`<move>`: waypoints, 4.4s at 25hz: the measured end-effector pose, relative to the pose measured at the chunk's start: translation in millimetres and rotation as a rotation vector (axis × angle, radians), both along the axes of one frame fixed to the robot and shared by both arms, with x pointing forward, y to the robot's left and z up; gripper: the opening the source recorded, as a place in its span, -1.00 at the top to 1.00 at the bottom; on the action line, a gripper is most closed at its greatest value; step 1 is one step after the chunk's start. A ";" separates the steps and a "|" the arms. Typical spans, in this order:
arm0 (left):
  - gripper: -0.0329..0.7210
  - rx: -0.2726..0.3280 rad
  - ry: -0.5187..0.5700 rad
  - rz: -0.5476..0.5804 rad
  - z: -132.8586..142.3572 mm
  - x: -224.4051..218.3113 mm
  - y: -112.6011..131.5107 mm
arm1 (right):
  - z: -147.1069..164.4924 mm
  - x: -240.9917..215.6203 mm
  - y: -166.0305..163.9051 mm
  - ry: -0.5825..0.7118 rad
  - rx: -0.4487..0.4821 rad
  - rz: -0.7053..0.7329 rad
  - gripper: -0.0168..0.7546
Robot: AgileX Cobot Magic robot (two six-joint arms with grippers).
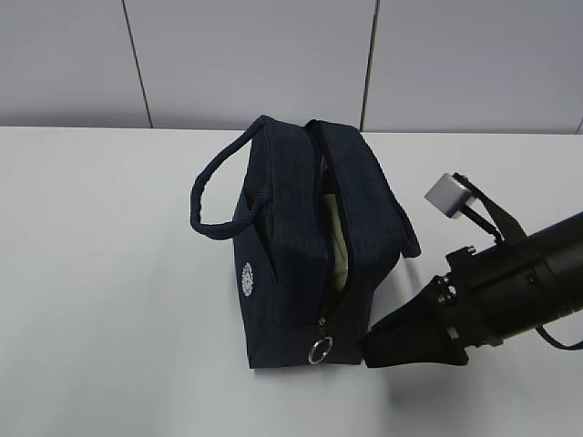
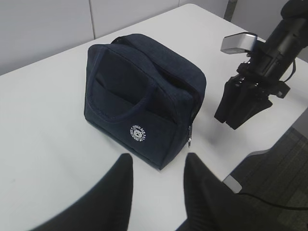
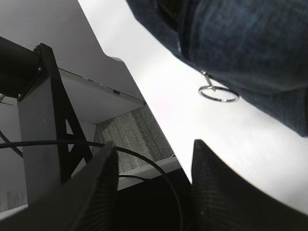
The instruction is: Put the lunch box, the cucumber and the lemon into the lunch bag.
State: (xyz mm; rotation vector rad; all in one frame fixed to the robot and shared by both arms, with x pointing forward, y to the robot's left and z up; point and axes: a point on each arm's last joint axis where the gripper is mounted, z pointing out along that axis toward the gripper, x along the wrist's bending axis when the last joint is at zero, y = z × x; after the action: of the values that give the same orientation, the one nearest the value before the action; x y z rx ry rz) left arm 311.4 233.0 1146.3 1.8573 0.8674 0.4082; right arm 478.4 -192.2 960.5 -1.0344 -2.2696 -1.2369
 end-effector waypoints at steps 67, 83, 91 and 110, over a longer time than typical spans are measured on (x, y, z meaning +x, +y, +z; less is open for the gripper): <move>0.28 -0.007 0.006 0.003 0.1 -0.1 -0.1 | -35.4 8.8 49.8 0.213 0.191 0.008 -0.04; 0.28 -0.007 0.006 0.003 0.1 -0.1 -0.1 | -40.7 17.5 47.6 0.171 0.138 -0.085 0.28; 0.28 -0.005 0.005 0.003 0.0 0.0 0.0 | -49.2 17.6 57.2 0.126 0.033 -0.132 0.32; 0.28 -0.002 0.004 0.004 -0.1 0.1 0.2 | 5.6 -15.9 50.1 -0.173 -0.111 -0.356 0.45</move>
State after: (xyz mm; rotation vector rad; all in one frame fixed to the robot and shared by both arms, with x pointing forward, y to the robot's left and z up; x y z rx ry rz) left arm 311.5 233.2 1146.2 1.8548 0.8742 0.4064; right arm 462.5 -142.1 966.1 -1.4754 -2.3755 -1.3964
